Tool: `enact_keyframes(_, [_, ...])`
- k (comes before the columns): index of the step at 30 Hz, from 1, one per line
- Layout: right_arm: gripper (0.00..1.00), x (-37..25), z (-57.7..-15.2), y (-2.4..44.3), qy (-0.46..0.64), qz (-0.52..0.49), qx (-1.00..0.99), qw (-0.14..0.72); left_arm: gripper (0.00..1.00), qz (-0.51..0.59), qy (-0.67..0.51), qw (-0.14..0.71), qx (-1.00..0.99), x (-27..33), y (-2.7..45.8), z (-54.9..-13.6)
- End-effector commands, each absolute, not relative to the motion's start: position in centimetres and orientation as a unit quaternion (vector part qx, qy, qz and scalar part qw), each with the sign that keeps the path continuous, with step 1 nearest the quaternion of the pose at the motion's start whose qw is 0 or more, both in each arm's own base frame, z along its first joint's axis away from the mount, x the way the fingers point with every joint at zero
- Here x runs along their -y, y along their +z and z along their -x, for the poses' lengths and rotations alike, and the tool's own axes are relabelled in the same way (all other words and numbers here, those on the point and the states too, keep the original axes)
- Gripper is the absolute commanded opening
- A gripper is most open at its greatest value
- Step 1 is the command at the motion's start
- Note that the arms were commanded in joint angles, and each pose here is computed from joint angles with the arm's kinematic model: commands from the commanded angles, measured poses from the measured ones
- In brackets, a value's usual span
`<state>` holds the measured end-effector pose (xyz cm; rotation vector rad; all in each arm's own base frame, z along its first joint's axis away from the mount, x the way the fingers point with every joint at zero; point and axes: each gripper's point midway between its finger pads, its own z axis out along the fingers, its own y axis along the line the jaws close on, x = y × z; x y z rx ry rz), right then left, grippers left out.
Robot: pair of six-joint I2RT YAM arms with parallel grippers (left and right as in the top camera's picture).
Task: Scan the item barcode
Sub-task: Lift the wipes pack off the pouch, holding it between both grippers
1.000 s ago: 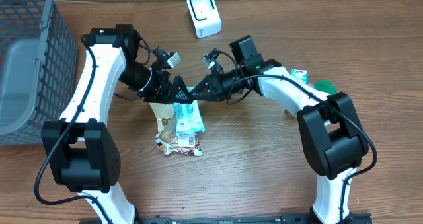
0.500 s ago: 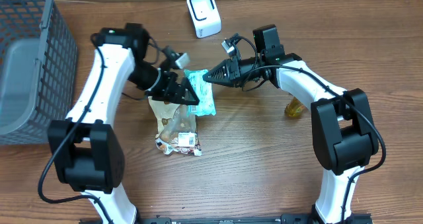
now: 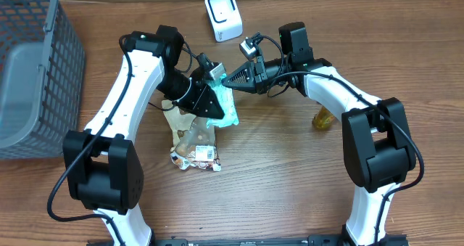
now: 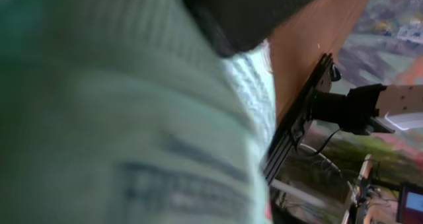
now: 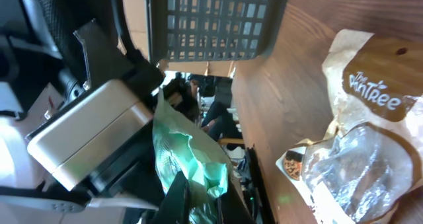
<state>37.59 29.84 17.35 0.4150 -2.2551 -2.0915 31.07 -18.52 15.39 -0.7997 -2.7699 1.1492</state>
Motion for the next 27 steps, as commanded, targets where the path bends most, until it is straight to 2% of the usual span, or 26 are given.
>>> enact_keyframes(1, [0.04,-29.9,-36.9,19.5,-0.682,-0.154,0.715,0.012,0.04,0.275,0.380,0.005,0.883,19.0,16.1,-31.0])
enact_keyframes(2, [0.09,-29.9,-36.9,19.5,-0.682,-0.154,0.715,0.012,0.04,0.275,0.380,0.005,0.883,19.0,16.1,-31.0])
enact_keyframes(3, [0.31,-29.9,-37.0,19.5,-0.682,-0.155,0.715,0.011,0.04,0.274,0.380,0.008,0.883,19.0,16.1,-30.9])
enact_keyframes(5, [0.46,-29.9,-37.0,19.5,-0.682,-0.155,0.715,0.011,0.04,0.275,0.381,0.011,0.882,18.7,16.1,-30.7])
enact_keyframes(8, [0.62,-29.9,-37.0,19.5,-0.681,-0.182,0.709,-0.016,0.04,0.284,0.395,0.013,0.873,18.6,16.6,-30.2])
enact_keyframes(9, [0.63,-29.9,-37.0,19.4,-0.680,-0.192,0.707,-0.027,0.04,0.291,0.403,0.012,0.868,18.8,16.8,-30.0])
enact_keyframes(13, [0.61,-30.0,-36.8,19.3,-0.680,-0.199,0.705,-0.031,0.04,0.318,0.427,0.004,0.846,19.2,17.5,-29.4])
enact_keyframes(17, [0.50,-30.9,-35.7,19.0,-0.679,-0.211,0.703,-0.020,0.04,0.319,0.427,0.002,0.846,19.2,17.5,-29.4])
enact_keyframes(19, [0.36,-31.3,-35.3,18.8,-0.676,-0.218,0.703,-0.021,0.04,0.319,0.427,0.002,0.846,19.2,17.5,-29.4])
enact_keyframes(20, [0.20,-31.4,-35.3,18.7,-0.675,-0.219,0.704,-0.022,0.04,0.319,0.427,0.002,0.846,19.2,17.5,-29.4])
enact_keyframes(21, [0.09,-31.4,-35.3,18.7,-0.674,-0.218,0.706,-0.023,0.04,0.319,0.426,0.002,0.847,19.2,17.5,-29.4])
enact_keyframes(22, [0.04,-31.4,-35.4,18.6,-0.672,-0.217,0.707,-0.024,0.04,0.320,0.425,0.002,0.847,19.2,17.5,-29.4])
enact_keyframes(23, [0.04,-31.3,-35.6,18.6,-0.671,-0.215,0.709,-0.027,0.09,0.320,0.423,0.003,0.848,19.1,17.4,-29.4])
enact_keyframes(24, [0.04,-31.2,-35.7,18.5,-0.670,-0.213,0.711,-0.029,0.27,0.321,0.422,0.003,0.848,19.1,17.3,-29.4])
enact_keyframes(26, [0.04,-30.4,-36.8,17.7,-0.655,-0.188,0.731,-0.037,0.68,0.321,0.420,0.003,0.849,19.0,17.3,-29.4])
enact_keyframes(27, [0.04,-30.0,-37.3,17.1,-0.644,-0.171,0.745,-0.038,0.80,0.321,0.421,0.003,0.849,19.0,17.3,-29.4])
